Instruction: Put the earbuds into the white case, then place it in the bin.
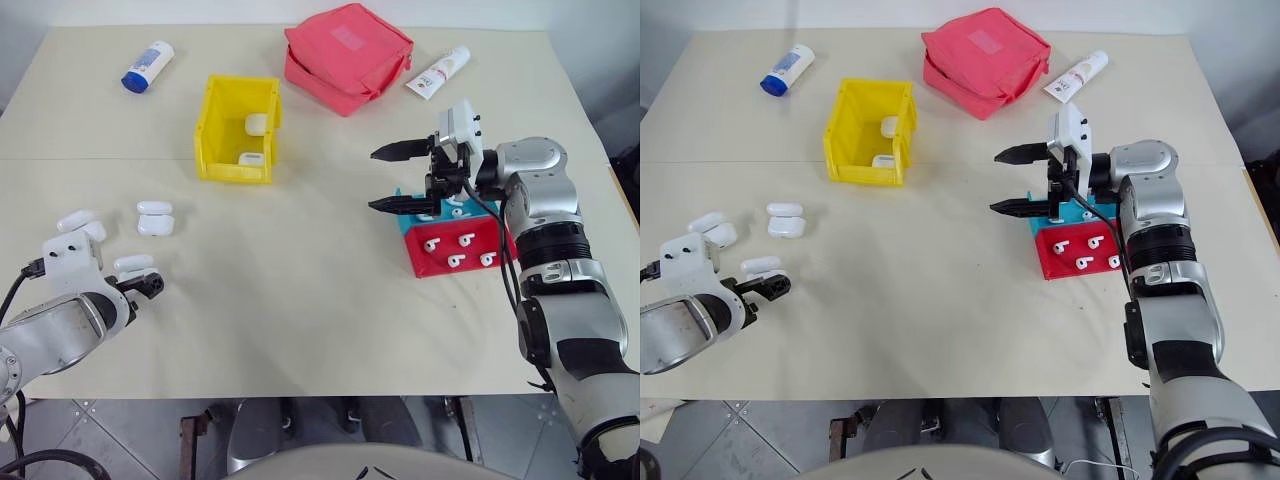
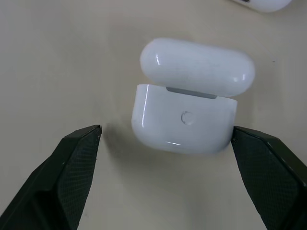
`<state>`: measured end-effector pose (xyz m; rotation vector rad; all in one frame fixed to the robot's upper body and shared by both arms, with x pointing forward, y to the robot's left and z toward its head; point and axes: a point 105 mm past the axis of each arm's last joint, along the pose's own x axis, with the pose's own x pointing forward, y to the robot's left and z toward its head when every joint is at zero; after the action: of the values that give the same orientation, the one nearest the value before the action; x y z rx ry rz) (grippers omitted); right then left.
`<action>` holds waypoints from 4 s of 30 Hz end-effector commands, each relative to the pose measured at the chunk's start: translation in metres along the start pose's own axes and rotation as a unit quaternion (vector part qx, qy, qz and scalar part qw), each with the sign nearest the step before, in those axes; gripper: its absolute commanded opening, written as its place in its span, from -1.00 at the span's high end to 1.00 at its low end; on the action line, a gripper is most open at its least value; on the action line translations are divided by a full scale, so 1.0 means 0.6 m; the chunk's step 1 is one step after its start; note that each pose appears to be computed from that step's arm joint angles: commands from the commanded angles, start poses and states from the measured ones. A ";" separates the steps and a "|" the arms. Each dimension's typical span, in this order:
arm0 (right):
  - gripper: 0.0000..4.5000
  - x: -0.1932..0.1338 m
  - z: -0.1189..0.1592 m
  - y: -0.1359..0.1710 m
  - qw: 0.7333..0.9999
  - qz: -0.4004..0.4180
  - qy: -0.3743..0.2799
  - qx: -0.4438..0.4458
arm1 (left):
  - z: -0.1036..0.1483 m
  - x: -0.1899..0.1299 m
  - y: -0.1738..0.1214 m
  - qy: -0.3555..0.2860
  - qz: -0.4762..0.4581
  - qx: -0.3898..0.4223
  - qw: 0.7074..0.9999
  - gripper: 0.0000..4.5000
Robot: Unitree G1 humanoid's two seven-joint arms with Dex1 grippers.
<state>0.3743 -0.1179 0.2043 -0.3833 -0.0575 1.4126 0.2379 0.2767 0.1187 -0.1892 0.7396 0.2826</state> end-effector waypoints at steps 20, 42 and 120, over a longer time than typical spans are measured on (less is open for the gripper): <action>-1.00 -0.007 0.016 -0.002 1.000 -0.001 -0.002 -0.020 | 0.021 0.012 0.009 0.001 -0.049 0.081 0.995 -0.98; -1.00 -0.034 0.001 0.010 0.998 -0.058 0.021 -0.017 | 0.062 -0.116 -0.182 -0.385 -0.462 0.281 0.748 -0.24; -0.04 -0.147 -0.082 0.113 0.875 -0.025 0.482 -0.041 | -0.029 -0.108 -0.372 -0.386 -0.744 0.242 0.489 -0.24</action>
<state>0.3034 -0.2069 0.1481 -1.0678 0.7103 1.0525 0.2596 0.0496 0.1582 -0.1048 -0.4314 -1.4618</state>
